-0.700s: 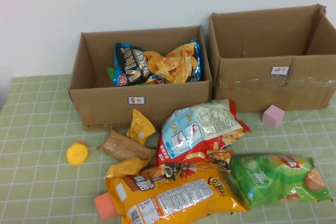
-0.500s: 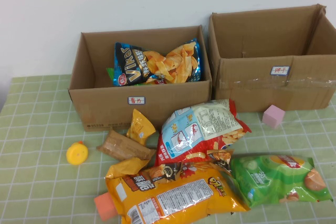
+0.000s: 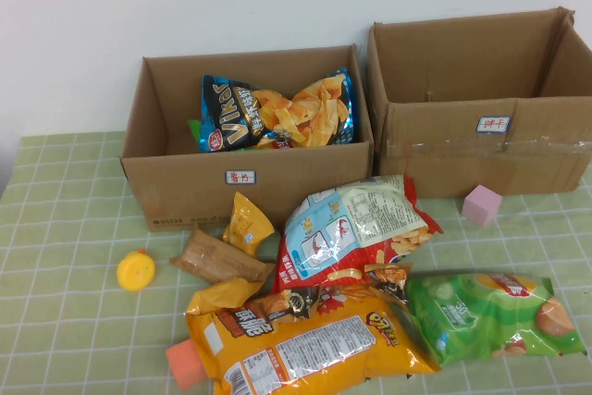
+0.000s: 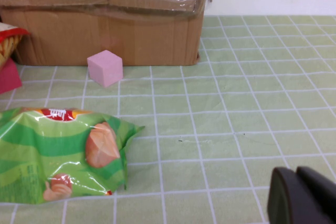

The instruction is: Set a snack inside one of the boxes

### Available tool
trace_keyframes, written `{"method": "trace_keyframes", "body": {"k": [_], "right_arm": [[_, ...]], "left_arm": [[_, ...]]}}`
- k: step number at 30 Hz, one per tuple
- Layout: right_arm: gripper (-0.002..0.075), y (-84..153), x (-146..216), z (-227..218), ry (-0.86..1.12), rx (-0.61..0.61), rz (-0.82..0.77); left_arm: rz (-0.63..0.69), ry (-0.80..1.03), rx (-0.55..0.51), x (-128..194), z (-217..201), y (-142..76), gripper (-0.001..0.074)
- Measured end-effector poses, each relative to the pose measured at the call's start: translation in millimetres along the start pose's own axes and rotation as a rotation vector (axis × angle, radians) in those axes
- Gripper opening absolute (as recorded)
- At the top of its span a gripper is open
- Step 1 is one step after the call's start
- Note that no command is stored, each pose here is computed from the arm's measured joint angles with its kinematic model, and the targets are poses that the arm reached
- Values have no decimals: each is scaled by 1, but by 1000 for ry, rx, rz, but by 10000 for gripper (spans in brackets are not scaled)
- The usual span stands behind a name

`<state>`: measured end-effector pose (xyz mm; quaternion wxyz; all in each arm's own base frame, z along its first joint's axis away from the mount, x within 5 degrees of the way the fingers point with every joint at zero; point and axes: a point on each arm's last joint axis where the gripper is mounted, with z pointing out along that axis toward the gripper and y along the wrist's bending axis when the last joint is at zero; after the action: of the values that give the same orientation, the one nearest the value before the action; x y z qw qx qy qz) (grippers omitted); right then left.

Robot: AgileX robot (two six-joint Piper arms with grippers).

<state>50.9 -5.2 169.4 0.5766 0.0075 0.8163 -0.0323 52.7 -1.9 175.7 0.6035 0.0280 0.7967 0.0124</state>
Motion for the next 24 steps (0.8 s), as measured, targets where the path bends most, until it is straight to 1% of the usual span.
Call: {"method": "trace_keyframes", "body": {"k": [18,21,23,24], "right_arm": [[-2,0,0,0,0,0,0],[-2,0,0,0,0,0,0],[-2,0,0,0,0,0,0],[-2,0,0,0,0,0,0]], "left_arm": [[17,-12,-1,-1,0,0,-2],[-30,-44,10,-4,0,-1,-2],[-131,-79,36,-7,0,-3,-2],[-218,-105,54,-9,0,-4,-2]]}}
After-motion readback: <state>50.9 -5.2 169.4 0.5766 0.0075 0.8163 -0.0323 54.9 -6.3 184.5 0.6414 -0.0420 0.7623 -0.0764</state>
